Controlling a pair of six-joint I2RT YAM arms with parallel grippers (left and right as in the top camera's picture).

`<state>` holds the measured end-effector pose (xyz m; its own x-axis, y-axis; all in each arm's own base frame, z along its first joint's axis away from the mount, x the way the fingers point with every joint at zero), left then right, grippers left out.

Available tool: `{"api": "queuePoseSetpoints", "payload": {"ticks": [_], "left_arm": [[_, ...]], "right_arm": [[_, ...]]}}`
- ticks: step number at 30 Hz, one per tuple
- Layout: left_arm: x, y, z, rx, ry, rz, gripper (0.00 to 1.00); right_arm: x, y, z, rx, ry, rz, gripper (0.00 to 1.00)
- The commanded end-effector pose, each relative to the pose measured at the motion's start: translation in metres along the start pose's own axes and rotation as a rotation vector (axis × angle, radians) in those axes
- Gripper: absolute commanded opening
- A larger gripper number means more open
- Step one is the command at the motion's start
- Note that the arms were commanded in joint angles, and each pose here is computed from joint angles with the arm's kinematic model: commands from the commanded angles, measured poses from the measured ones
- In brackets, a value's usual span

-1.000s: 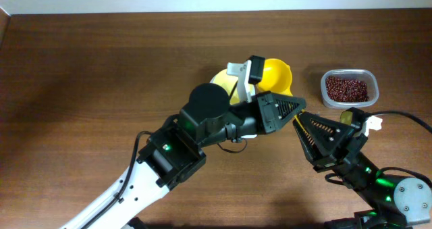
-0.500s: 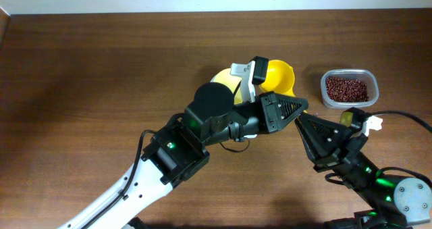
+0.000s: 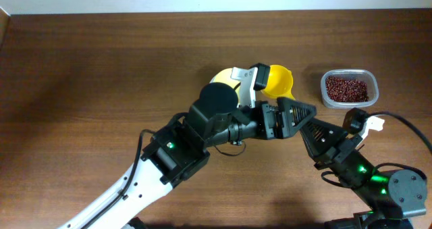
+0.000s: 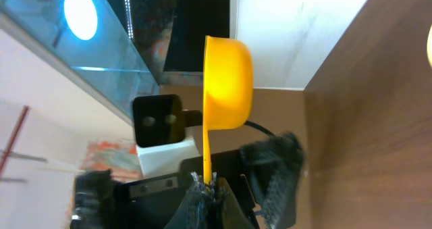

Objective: Scoop item into bowl and weigh 50g on scale
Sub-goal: 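Grasp the scoop handle with the right gripper and release the left, then carry the scoop with the right gripper to the bean container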

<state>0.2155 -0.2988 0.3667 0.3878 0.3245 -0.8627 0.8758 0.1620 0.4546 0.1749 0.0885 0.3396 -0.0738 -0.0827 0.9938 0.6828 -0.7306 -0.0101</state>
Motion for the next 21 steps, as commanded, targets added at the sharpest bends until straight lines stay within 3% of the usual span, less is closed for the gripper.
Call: {"api": "queuePoseSetpoints", "payload": {"ticks": [1, 3, 10, 15, 21], "left_arm": [[0.020, 0.004, -0.022, -0.032, 0.154, 0.098, 0.99], [0.036, 0.002, -0.053, -0.088, 0.345, 0.118, 0.99], [0.032, -0.014, -0.155, -0.261, 0.597, 0.254, 0.99], [0.068, -0.038, -0.161, -0.088, 0.807, 0.226, 0.99], [0.080, -0.042, -0.152, 0.005, 0.858, 0.251, 0.99]], "right_arm": [[0.002, 0.004, -0.002, -0.043, -0.009, -0.157, 0.04], [-0.012, 0.009, -0.003, -0.081, -0.079, -0.183, 0.04], [-0.059, 0.017, -0.013, -0.129, -0.342, -0.259, 0.04], [-0.070, 0.009, -0.028, -0.071, -0.500, -0.354, 0.04], [-0.013, -0.003, -0.052, -0.079, -0.601, -0.508, 0.04]]}}
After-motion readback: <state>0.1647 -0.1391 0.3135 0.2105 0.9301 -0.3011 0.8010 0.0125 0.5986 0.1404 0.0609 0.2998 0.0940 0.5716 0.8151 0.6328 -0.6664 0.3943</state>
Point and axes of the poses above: each gripper's point midway between its finger pads, its own z axis out along the fingers, its own x axis along the line the jaws close on, y = z × x, the point moved 6 cm from there along -z, back along the fingers, and after that the axes turned 3 degrees about z, right-handed, at the moved point
